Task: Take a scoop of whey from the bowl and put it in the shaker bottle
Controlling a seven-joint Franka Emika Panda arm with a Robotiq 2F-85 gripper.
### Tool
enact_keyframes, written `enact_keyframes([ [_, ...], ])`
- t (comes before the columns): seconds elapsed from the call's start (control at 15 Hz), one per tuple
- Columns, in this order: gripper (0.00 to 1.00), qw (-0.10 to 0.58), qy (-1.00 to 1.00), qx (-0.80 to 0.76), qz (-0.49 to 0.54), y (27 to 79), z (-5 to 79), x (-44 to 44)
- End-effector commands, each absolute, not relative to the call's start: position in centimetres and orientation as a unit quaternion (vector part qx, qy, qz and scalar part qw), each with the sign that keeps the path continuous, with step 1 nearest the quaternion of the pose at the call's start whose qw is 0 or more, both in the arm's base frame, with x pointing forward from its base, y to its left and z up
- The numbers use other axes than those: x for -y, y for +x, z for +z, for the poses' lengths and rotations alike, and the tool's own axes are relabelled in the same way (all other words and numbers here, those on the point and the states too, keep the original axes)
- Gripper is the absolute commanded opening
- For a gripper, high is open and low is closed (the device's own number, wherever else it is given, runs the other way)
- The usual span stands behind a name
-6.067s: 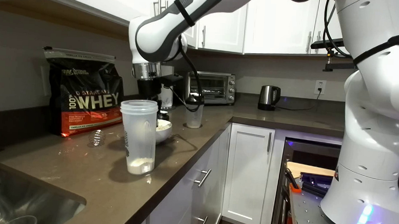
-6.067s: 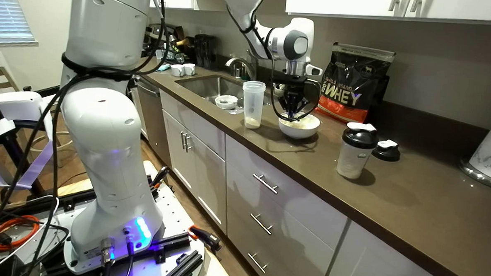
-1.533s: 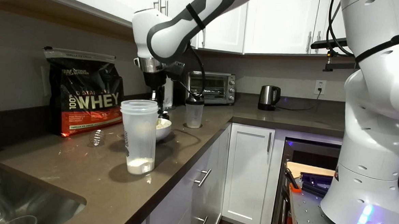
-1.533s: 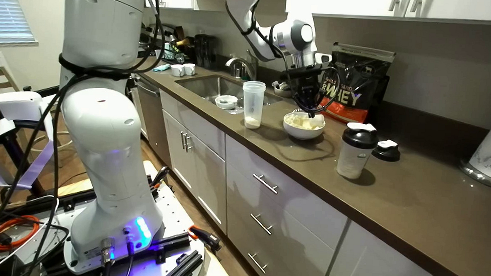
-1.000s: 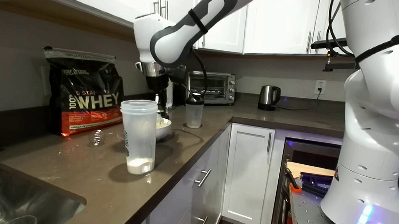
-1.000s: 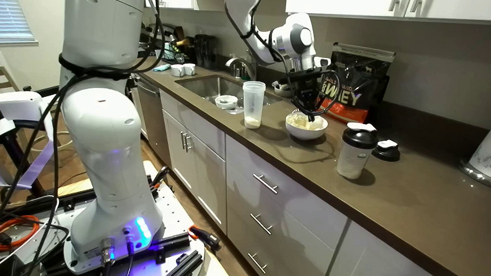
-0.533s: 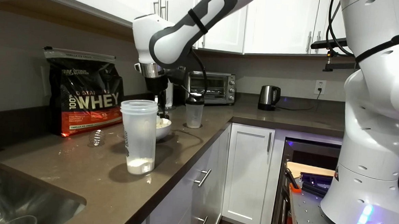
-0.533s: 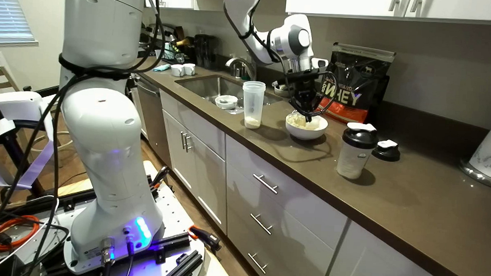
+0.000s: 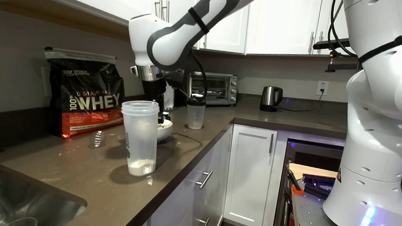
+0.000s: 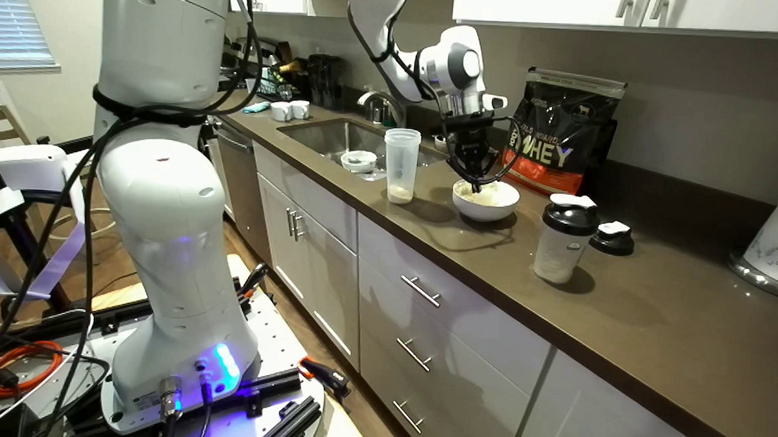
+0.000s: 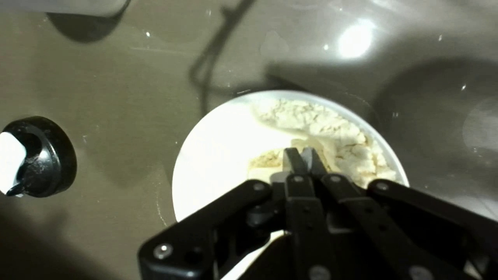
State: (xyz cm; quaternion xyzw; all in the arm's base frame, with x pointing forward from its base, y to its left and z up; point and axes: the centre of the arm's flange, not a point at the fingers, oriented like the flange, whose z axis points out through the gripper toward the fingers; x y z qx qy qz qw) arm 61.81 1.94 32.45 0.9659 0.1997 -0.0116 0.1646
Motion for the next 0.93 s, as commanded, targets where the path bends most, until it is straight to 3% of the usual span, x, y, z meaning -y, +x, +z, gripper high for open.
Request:
enact_keyframes([
  [0.0, 0.01, 0.149, 0.967, -0.207, -0.012, 61.1, 32.5, -2.6],
  [0.87, 0.01, 0.101, 0.981, -0.162, -0.018, 61.6, 32.2, -1.6],
])
